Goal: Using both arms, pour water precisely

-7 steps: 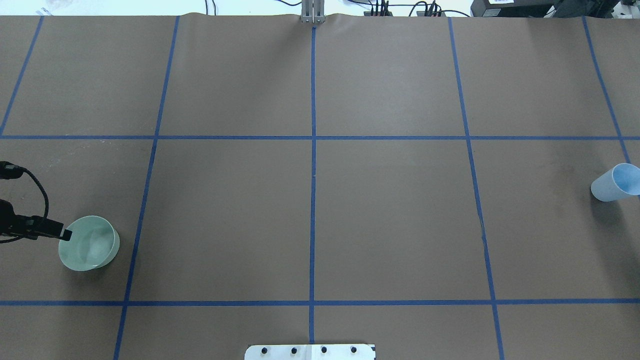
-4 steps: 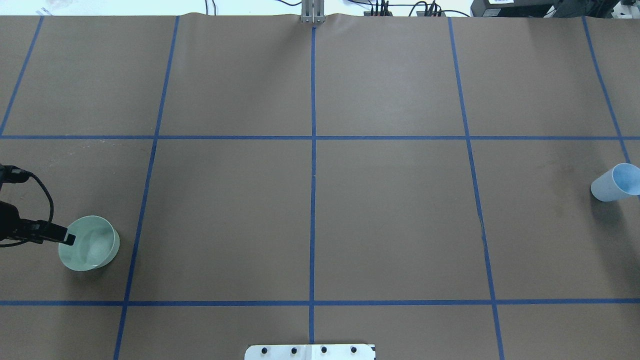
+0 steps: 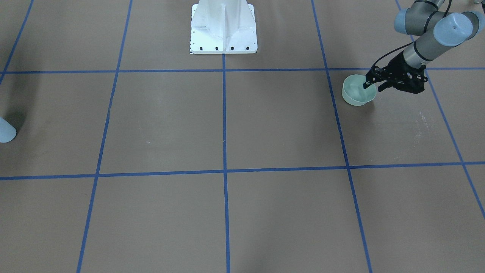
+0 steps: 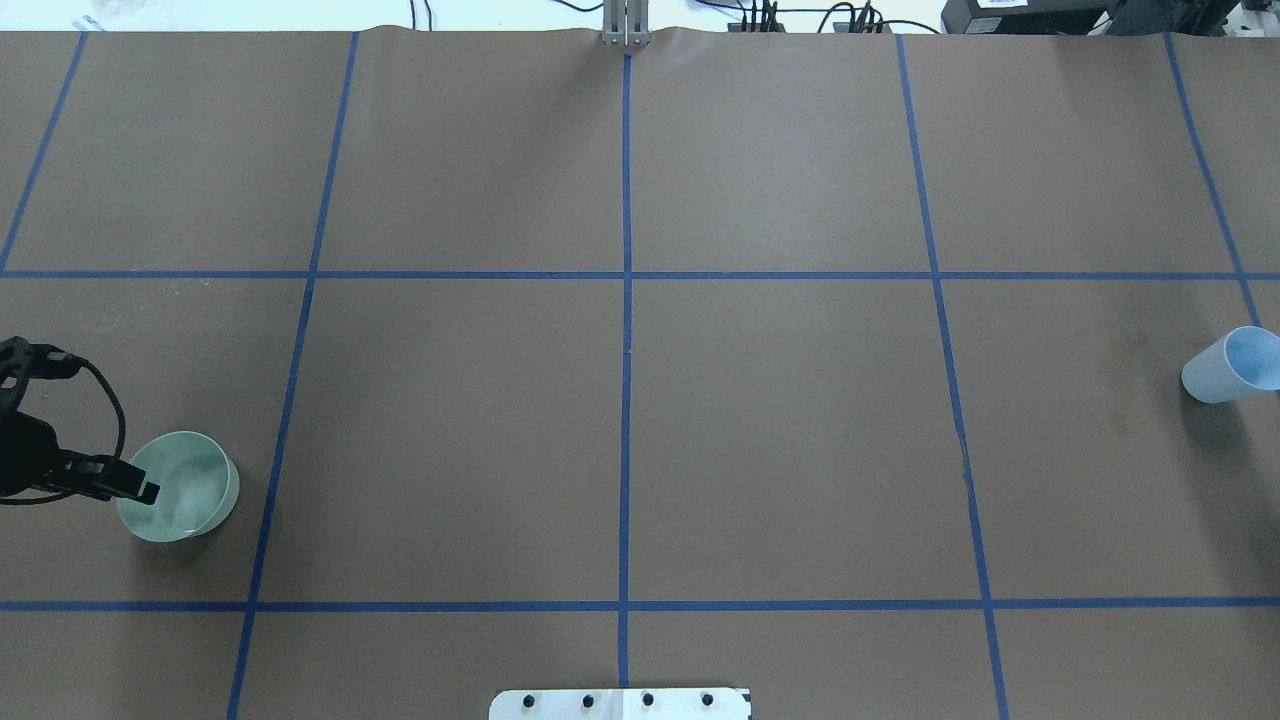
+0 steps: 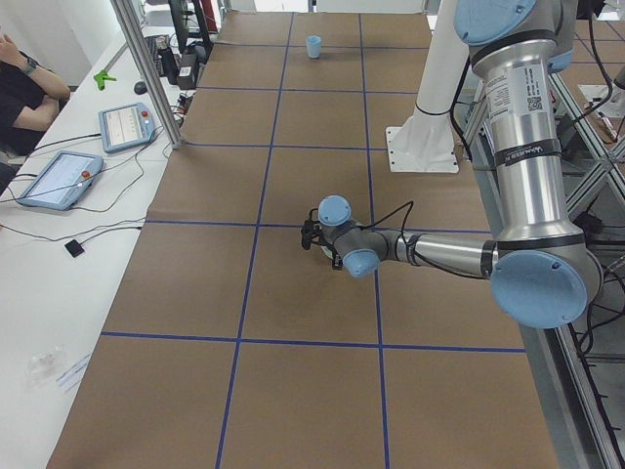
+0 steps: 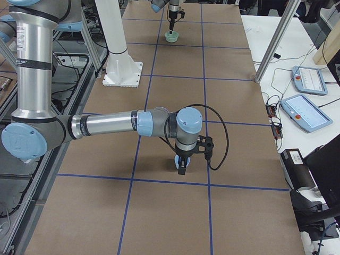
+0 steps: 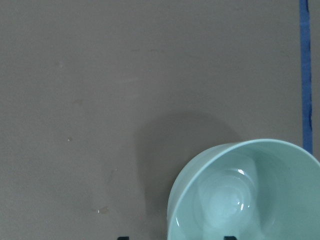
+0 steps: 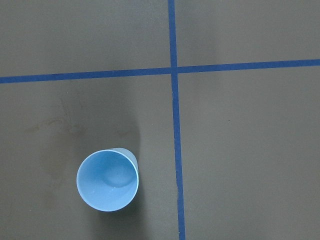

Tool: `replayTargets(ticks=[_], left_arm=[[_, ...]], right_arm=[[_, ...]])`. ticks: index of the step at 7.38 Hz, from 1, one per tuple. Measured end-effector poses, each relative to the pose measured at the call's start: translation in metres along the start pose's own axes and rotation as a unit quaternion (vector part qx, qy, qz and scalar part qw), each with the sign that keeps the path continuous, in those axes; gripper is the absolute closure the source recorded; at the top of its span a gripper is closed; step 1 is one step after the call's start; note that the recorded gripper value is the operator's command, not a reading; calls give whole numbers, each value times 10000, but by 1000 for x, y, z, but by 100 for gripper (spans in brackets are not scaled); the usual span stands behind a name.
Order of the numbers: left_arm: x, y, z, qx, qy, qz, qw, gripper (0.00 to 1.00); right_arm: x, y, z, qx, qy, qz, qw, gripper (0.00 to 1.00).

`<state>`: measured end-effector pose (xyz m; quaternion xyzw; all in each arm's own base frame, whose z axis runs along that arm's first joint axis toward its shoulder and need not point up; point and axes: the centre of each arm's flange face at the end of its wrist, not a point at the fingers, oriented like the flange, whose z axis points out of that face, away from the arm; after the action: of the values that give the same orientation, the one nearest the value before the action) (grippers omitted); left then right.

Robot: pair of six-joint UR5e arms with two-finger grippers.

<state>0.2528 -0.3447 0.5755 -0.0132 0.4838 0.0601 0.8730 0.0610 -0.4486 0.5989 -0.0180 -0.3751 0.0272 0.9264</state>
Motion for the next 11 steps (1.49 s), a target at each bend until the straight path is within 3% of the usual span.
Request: replayTargets(ticks=[4,6,9,11], left_arm=[[1,-1,-1,-46,36,-85,9999,100],[20,-9,-37,-171,274,-391,9987,100],[138,-71,-93,-239,239,-882,9955,100],[262,-115,-92,-321,-25,-1374,9900,100]], right_arm=[[0,-1,0,1,1,-3,10000,0],[-2,-2,-2,19,-2,-20,10000,0],[-3,-1,-3,32,-9,-33,10000,0],[-2,-1,-2,21,-8,-22,10000,0]])
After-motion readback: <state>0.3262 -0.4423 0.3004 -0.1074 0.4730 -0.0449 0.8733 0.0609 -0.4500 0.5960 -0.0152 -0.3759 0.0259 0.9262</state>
